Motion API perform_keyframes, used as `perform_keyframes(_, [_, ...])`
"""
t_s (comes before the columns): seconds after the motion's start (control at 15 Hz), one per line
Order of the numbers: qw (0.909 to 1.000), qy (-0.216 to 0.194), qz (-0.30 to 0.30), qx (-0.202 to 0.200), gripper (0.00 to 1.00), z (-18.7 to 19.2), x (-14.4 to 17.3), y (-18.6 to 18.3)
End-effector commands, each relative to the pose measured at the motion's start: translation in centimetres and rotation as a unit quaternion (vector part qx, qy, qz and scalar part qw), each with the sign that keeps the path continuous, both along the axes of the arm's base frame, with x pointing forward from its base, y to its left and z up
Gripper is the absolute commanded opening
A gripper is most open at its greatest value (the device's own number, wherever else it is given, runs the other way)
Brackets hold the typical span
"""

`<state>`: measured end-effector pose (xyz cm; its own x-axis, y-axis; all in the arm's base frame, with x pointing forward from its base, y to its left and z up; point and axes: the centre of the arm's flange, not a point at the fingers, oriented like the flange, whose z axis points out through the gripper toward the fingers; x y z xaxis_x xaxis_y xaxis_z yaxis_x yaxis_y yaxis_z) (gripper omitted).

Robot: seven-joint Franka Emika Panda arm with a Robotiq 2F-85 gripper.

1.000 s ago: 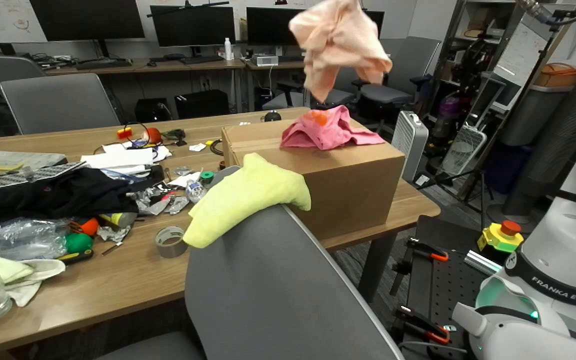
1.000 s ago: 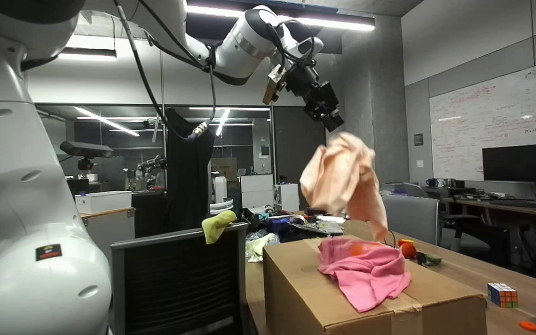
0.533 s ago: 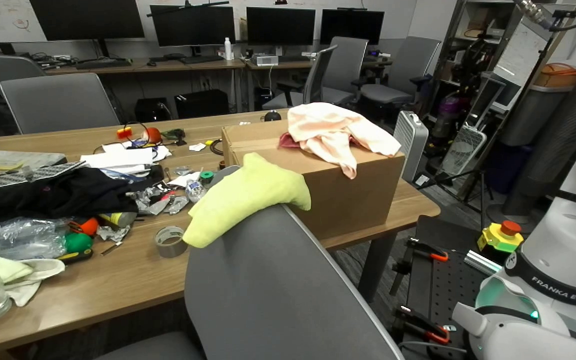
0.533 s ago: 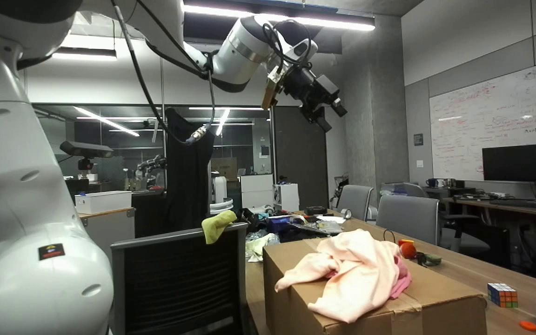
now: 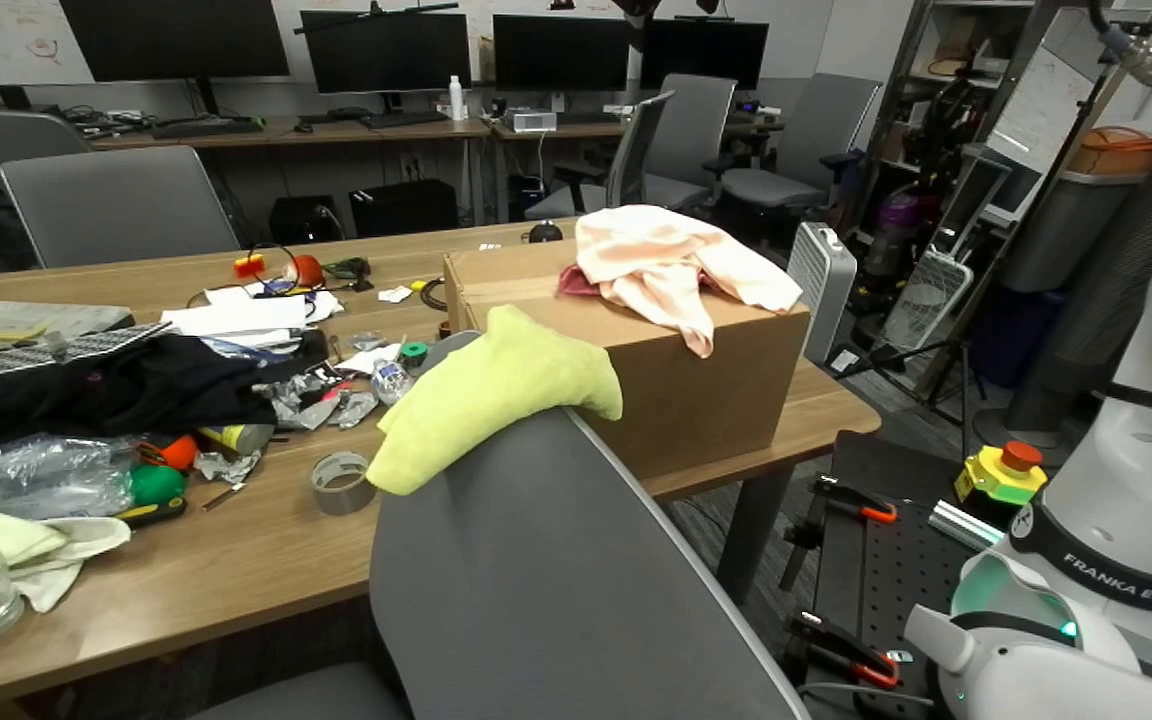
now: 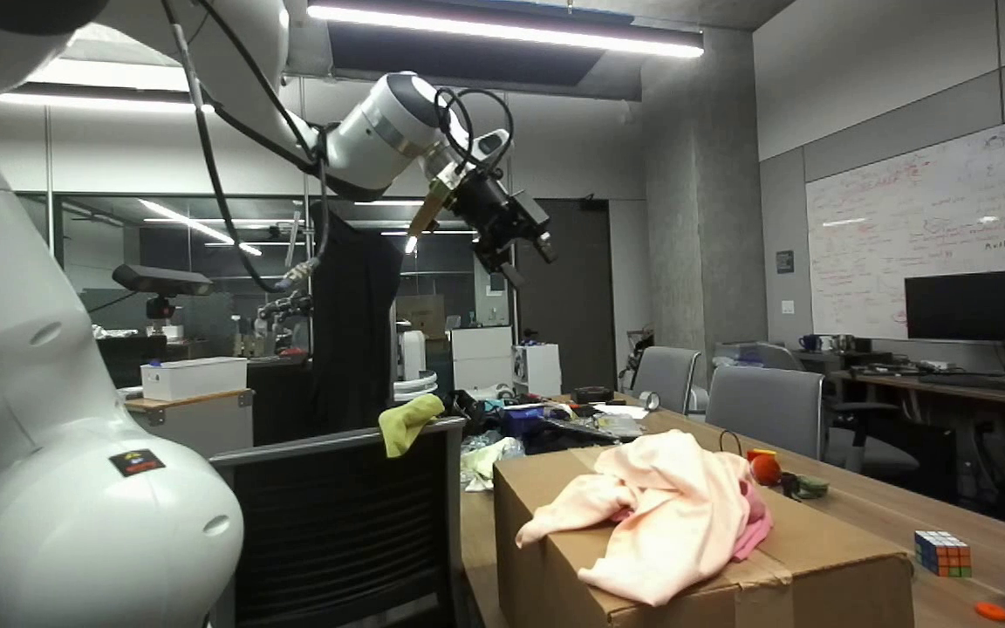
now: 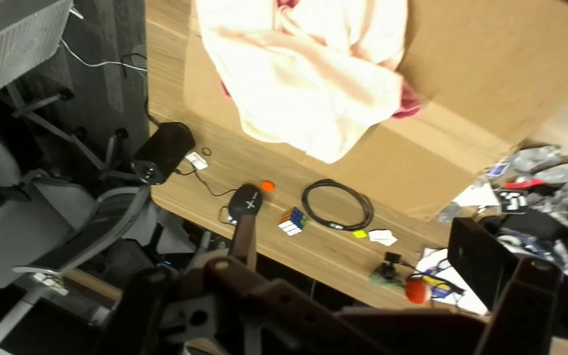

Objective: Place the t-shirts and towel on the brown box

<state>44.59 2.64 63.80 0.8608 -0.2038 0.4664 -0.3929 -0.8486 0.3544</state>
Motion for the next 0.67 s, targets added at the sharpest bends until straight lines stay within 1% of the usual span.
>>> perform_keyframes(0.0, [0.9950, 0.002, 0.088, 0.047, 1.00, -0.3, -3.3, 3.8])
perform_keyframes(0.13, [0.9884, 0.004, 0.124, 0.088, 1.00, -1.0, -3.8, 5.7])
perform_keyframes(0.33, [0.9732, 0.022, 0.182, 0.139, 1.00, -2.3, -3.9, 8.5])
perform_keyframes(0.47, [0.9598, 0.045, 0.226, 0.161, 1.00, -3.8, -3.5, 10.9])
perform_keyframes(0.6, [0.9475, 0.074, 0.262, 0.168, 1.00, -5.8, -2.8, 13.3])
